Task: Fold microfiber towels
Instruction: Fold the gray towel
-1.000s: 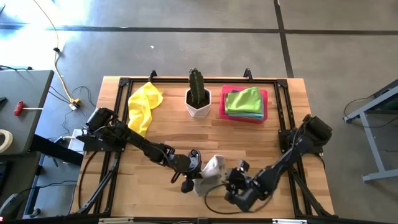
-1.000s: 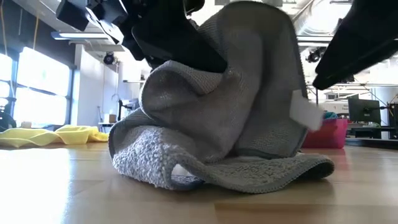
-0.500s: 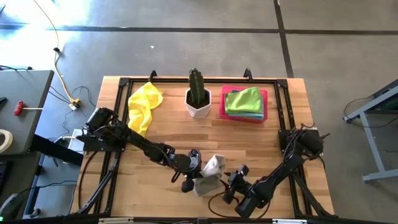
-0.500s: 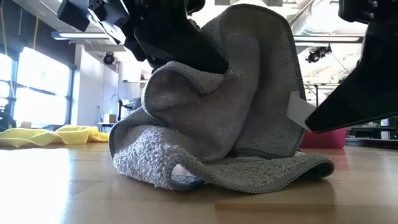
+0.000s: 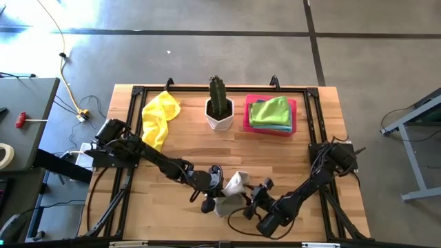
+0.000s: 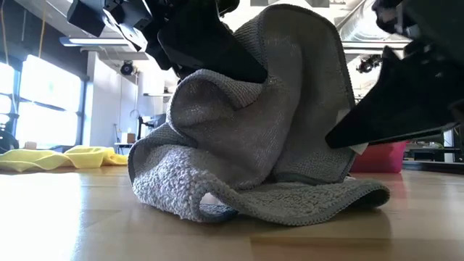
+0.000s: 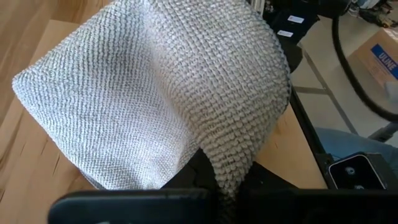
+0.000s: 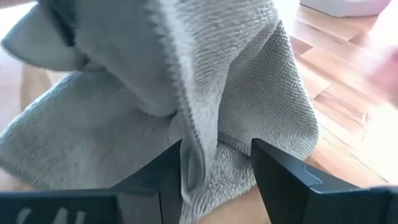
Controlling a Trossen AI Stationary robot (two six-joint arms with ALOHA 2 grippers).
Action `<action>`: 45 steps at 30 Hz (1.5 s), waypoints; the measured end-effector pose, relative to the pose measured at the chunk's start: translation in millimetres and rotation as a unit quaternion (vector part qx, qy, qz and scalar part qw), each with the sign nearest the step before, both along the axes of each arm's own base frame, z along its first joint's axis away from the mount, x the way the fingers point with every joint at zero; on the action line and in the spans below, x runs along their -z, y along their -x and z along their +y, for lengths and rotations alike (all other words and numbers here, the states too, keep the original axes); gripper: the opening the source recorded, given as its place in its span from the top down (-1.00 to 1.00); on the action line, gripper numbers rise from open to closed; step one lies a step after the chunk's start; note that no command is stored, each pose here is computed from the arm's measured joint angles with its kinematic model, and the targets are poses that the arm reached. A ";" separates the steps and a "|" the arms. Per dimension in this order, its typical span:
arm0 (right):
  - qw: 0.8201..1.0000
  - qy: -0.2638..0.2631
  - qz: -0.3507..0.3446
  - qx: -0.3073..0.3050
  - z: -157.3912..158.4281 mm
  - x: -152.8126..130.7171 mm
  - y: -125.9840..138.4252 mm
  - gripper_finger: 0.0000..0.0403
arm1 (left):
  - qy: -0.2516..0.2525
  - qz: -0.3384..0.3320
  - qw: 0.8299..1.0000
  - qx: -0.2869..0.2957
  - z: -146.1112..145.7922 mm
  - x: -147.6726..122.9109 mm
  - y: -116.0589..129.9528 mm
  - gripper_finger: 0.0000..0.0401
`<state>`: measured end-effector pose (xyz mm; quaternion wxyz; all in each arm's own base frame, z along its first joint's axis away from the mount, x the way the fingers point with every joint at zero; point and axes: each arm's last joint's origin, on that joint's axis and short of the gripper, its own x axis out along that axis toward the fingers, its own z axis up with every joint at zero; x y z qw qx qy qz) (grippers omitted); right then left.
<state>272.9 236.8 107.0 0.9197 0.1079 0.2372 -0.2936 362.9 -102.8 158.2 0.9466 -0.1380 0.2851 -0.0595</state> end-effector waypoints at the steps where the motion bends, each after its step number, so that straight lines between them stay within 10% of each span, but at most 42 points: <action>1: 1.000 -0.005 -0.005 0.003 -1.9 1.8 -0.9 0.16 | 0.000 0.000 1.000 0.000 0.0 0.0 0.0 1.00; 9: 0.998 -0.039 -0.058 0.009 -10.2 18.3 4.4 0.21 | -0.003 -0.014 1.000 0.004 -0.3 -2.1 -1.2 0.99; 20: 0.997 -0.022 -0.041 -0.067 0.9 12.2 -2.0 0.95 | -0.004 -0.008 1.000 0.009 -2.0 -1.1 -0.1 0.99; 30: 0.962 -0.193 0.056 -0.183 20.0 -63.1 -9.2 0.99 | 0.020 0.072 0.989 0.127 -26.7 10.0 16.6 0.99; 39: 0.901 -0.346 0.140 -0.221 20.2 -126.6 -23.7 1.00 | -0.109 0.049 0.981 0.156 -37.2 12.8 22.7 0.70; 45: 0.893 -0.364 0.181 -0.192 5.1 -135.6 -32.0 1.00 | -0.277 0.043 0.958 0.061 -24.1 13.7 20.6 0.36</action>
